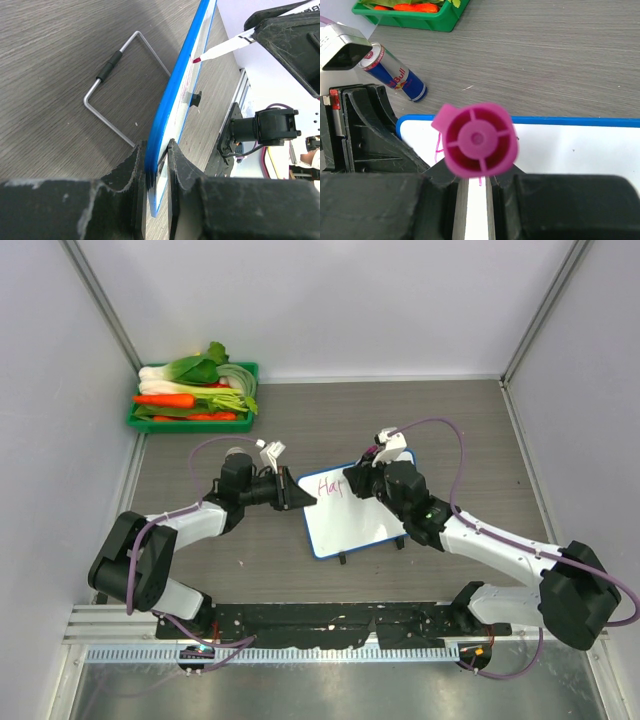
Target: Write a sentence on the whiteboard
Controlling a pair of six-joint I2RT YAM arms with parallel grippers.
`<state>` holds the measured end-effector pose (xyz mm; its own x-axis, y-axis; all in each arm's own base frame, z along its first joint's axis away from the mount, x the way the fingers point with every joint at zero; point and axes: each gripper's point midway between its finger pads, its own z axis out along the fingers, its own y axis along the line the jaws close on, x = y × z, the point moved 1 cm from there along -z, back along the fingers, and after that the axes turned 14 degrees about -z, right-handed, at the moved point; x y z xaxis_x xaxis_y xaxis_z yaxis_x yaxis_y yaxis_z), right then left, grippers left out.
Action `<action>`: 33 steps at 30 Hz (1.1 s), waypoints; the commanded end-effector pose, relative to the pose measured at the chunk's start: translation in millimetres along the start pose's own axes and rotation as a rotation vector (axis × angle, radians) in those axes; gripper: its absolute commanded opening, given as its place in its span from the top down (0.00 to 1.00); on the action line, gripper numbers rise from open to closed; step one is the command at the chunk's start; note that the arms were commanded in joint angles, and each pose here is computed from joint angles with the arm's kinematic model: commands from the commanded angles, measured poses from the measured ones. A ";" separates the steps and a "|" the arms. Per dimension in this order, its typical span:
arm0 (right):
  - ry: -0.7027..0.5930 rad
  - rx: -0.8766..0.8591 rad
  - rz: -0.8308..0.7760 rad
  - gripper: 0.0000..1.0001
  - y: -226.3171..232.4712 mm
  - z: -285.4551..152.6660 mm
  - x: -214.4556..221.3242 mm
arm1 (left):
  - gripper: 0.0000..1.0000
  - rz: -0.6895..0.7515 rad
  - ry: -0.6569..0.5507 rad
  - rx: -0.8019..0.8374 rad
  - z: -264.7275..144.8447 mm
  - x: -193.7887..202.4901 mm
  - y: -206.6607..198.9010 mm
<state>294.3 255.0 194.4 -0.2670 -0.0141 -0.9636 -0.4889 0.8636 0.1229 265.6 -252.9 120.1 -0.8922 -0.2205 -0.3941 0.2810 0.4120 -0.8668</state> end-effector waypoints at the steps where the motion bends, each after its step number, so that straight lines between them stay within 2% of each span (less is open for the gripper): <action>1: -0.034 0.048 0.001 0.99 -4.7 3.4 -15.4 | 1.00 0.053 -0.016 -0.116 1.3 -0.5 28.4; 15: -0.022 0.125 -0.008 0.99 -19.9 -4.5 -10.8 | 1.00 0.053 -0.018 -0.119 0.9 -1.3 28.8; 33: 0.012 0.008 -0.010 0.99 -1.2 -3.5 1.3 | 1.00 0.053 -0.014 -0.115 1.2 -0.6 27.7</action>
<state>291.4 247.4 189.4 -0.2847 -0.0390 -0.9578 -0.4641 0.8799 0.1021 264.7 -252.8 119.0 -0.8960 -0.2172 -0.3873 0.2750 0.4135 -0.8680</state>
